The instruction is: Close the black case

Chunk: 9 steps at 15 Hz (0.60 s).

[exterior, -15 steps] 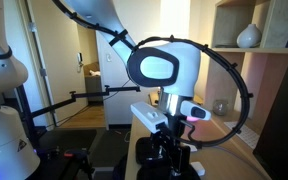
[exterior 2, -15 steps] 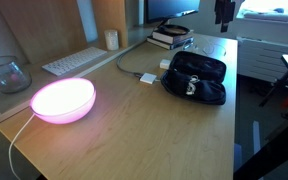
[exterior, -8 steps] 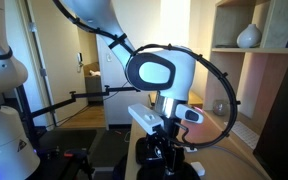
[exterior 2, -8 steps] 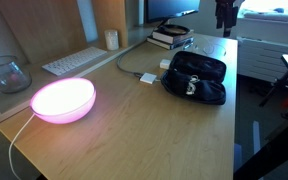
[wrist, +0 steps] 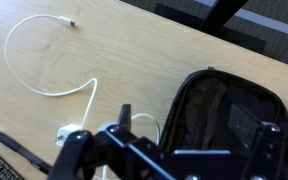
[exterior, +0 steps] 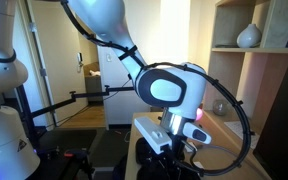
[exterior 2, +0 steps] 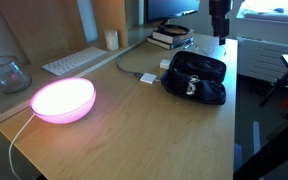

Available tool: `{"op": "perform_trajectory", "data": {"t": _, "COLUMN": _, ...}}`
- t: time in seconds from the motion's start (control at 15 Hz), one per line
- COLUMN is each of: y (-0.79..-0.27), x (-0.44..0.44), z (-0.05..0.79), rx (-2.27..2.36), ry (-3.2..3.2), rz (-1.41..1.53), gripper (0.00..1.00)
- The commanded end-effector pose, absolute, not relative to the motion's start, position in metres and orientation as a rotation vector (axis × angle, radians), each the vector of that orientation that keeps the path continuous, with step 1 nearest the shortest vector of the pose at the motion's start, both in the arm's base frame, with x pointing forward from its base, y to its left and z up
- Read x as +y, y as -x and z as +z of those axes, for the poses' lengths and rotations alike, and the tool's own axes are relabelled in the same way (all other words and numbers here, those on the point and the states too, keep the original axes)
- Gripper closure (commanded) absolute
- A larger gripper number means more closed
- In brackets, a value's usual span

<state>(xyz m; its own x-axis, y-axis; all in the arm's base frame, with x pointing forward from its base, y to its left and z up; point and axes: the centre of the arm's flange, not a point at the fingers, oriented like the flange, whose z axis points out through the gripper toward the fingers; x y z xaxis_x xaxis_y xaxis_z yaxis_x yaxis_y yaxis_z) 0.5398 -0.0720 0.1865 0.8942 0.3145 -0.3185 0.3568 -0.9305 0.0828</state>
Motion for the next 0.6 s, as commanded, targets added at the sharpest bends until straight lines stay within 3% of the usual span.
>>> {"op": "perform_trajectory", "data": {"t": 0.0, "y": -0.560, "x": -0.075, "z": 0.181, "rx": 0.497, "ry": -2.910, "rz": -0.518, "gripper": 0.00}}
{"op": "perform_trajectory", "data": {"t": 0.53, "y": -0.554, "x": -0.075, "z": 0.175, "rx": 0.512, "ry": -2.912, "rz": -0.507, "gripper": 0.00}}
